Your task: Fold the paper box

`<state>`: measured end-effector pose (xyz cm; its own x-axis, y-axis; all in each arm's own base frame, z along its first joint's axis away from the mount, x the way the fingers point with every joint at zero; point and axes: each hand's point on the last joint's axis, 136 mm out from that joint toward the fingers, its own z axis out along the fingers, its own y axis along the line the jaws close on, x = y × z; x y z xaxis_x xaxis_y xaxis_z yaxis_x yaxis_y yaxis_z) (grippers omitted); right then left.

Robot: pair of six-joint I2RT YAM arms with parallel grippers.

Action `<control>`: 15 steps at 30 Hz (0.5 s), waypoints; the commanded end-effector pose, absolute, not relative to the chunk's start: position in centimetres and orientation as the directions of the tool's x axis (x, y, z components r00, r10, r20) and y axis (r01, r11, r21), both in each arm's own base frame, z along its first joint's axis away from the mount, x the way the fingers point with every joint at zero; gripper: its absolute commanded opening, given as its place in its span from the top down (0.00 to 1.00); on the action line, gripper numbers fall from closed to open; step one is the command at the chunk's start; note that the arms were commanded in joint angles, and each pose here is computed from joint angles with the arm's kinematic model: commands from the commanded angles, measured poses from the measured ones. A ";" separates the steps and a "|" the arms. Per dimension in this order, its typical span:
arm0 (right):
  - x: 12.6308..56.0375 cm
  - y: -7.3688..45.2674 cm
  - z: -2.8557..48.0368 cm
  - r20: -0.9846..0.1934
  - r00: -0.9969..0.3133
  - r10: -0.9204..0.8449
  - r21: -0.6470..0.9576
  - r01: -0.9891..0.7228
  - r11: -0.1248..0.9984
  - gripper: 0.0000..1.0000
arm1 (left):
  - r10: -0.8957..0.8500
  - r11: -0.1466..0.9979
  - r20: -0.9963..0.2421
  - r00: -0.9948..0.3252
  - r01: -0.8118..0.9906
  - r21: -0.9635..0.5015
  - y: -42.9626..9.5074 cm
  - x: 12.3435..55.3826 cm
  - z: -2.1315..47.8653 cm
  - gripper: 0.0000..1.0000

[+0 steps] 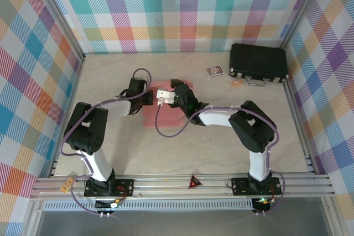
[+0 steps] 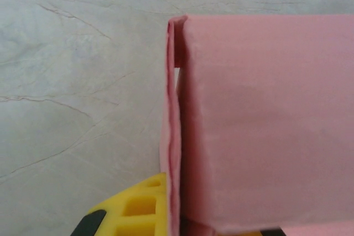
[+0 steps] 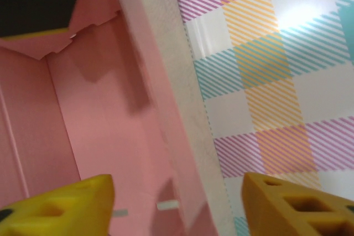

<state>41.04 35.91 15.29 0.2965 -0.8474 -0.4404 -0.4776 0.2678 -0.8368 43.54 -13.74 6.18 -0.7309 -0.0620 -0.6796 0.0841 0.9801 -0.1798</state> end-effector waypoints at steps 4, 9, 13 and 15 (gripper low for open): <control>40.0 34.1 19.4 -0.662 0.188 -0.725 -0.679 -0.559 0.475 0.31 | -0.045 0.989 -0.694 -0.719 0.067 -0.134 -13.2 43.3 6.7 1.00; 41.6 29.3 20.2 -0.787 0.016 -0.617 -0.505 -0.593 0.628 0.31 | -0.031 0.984 -0.708 -0.706 0.101 -0.144 -13.8 43.7 6.9 1.00; 43.1 25.1 19.1 -0.837 -0.159 -0.524 -0.325 -0.626 0.709 0.34 | -0.021 0.980 -0.719 -0.695 0.129 -0.153 -14.2 43.9 7.1 1.00; 43.8 23.5 18.7 -0.853 -0.216 -0.474 -0.254 -0.622 0.741 0.36 | -0.016 0.978 -0.723 -0.690 0.141 -0.156 -14.4 44.0 7.2 1.00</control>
<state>44.50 24.40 19.48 -0.0846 -0.5923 -0.8012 -0.5697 0.6885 -0.4488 43.77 -13.52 6.37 -0.7180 -0.0379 -0.6950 0.0930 0.9843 -0.1498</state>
